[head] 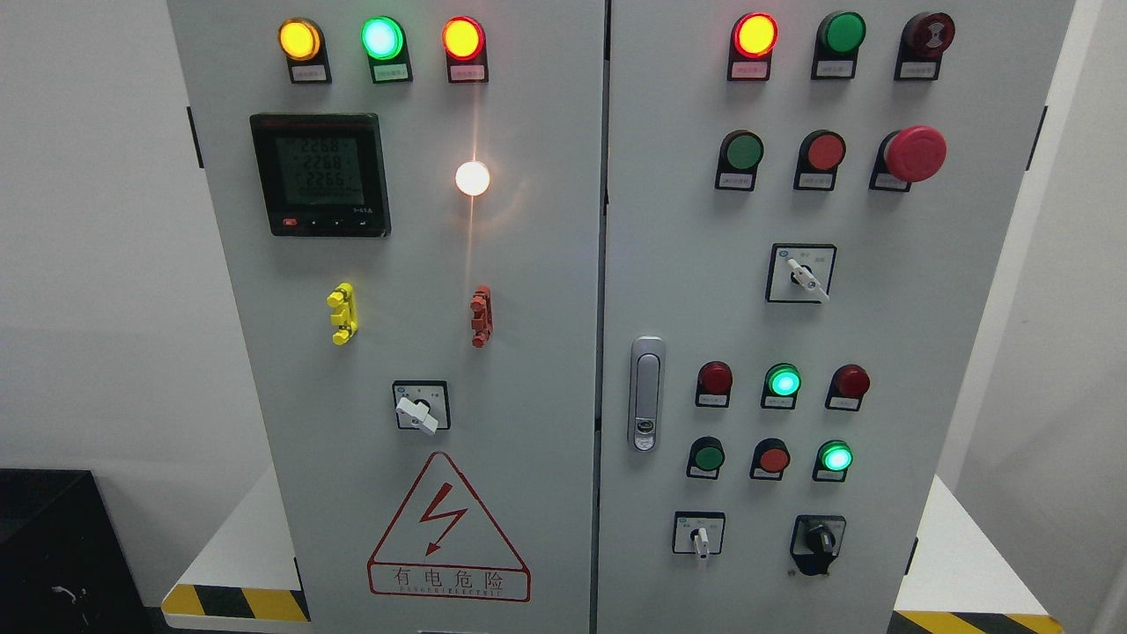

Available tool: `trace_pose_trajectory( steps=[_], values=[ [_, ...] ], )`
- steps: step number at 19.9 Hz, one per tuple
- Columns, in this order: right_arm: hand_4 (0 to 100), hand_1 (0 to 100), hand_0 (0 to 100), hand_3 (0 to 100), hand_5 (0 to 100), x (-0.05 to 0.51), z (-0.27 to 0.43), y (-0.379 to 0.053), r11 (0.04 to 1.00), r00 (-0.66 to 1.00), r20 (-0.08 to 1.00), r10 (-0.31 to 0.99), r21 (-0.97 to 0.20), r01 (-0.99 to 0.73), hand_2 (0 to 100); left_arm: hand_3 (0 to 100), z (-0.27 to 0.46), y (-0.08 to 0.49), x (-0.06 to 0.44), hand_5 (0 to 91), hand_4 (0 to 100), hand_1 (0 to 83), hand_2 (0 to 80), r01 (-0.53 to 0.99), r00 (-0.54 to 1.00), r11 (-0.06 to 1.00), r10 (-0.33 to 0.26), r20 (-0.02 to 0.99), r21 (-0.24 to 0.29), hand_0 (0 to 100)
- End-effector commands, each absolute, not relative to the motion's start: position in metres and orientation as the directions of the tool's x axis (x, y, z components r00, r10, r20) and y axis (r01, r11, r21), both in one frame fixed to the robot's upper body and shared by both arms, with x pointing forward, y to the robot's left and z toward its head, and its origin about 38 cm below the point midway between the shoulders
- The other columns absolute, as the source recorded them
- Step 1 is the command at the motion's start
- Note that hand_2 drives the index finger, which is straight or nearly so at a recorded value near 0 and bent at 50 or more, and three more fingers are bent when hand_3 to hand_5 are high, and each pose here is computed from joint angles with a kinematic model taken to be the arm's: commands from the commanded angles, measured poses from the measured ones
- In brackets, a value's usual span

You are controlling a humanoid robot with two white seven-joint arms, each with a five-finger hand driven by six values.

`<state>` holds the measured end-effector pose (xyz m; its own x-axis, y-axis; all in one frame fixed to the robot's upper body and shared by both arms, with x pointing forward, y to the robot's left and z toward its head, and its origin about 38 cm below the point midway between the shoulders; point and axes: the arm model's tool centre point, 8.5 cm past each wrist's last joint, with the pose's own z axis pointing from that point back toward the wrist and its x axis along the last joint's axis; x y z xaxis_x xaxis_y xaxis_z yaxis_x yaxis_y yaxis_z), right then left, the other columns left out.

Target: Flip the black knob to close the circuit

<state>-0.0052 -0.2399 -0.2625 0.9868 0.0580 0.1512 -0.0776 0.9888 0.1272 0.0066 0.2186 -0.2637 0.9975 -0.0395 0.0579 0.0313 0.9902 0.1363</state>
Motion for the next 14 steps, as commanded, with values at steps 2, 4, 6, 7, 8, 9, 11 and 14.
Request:
trace_pose_trajectory(
  steps=[2, 4, 6, 7, 8, 9, 11, 14],
  values=[
    [0, 13, 0, 0, 0, -0.006, -0.263, -0.224, 0.981, 0.985, 0.15, 0.083, 0.159, -0.107, 0, 0, -0.264, 0.217, 0.002, 0.0, 0, 55.6, 0.0, 0.027, 0.997, 0.991, -0.036, 0.065, 0.132, 12],
    [0, 13, 0, 0, 0, -0.006, -0.263, -0.223, 0.981, 0.985, 0.15, 0.083, 0.162, -0.107, 0, 0, -0.264, 0.217, 0.002, 0.0, 0, 55.6, 0.0, 0.029, 0.997, 0.991, -0.038, 0.065, 0.132, 12],
    [0, 13, 0, 0, 0, -0.006, -0.263, -0.224, 0.981, 0.985, 0.151, 0.079, 0.163, -0.104, 0, 0, -0.264, 0.217, 0.002, 0.0, 0, 55.6, 0.0, 0.027, 0.997, 0.991, -0.036, 0.065, 0.132, 12],
    [0, 13, 0, 0, 0, -0.005, -0.263, -0.223, 0.98, 0.985, 0.153, 0.079, 0.17, -0.105, 0, 0, -0.264, 0.217, 0.002, 0.0, 0, 55.6, 0.0, 0.027, 0.997, 0.991, -0.036, 0.065, 0.132, 12],
    [0, 13, 0, 0, 0, -0.004, -0.263, -0.222, 0.979, 0.984, 0.159, 0.08, 0.173, -0.108, 0, 0, -0.264, 0.217, 0.002, 0.0, 0, 55.6, 0.0, 0.027, 0.997, 0.991, -0.036, 0.065, 0.132, 12],
    [0, 13, 0, 0, 0, -0.003, -0.263, -0.221, 0.978, 0.983, 0.165, 0.083, 0.175, -0.112, 0, 0, -0.264, 0.217, 0.002, 0.0, 0, 55.6, 0.0, 0.027, 0.997, 0.991, -0.036, 0.065, 0.132, 12],
    [0, 13, 0, 0, 0, 0.0, -0.262, -0.22, 0.978, 0.979, 0.189, 0.082, 0.175, -0.116, 0, 0, -0.264, 0.217, 0.002, 0.0, 0, 55.6, 0.0, 0.027, 0.997, 0.991, -0.036, 0.065, 0.132, 12],
    [0, 13, 0, 0, 0, 0.018, -0.26, -0.218, 0.976, 0.957, 0.278, 0.088, 0.17, -0.139, 0, 0, -0.264, 0.217, 0.002, 0.0, 0, 55.6, 0.0, 0.027, 0.997, 0.991, -0.036, 0.065, 0.132, 12]
  ],
)
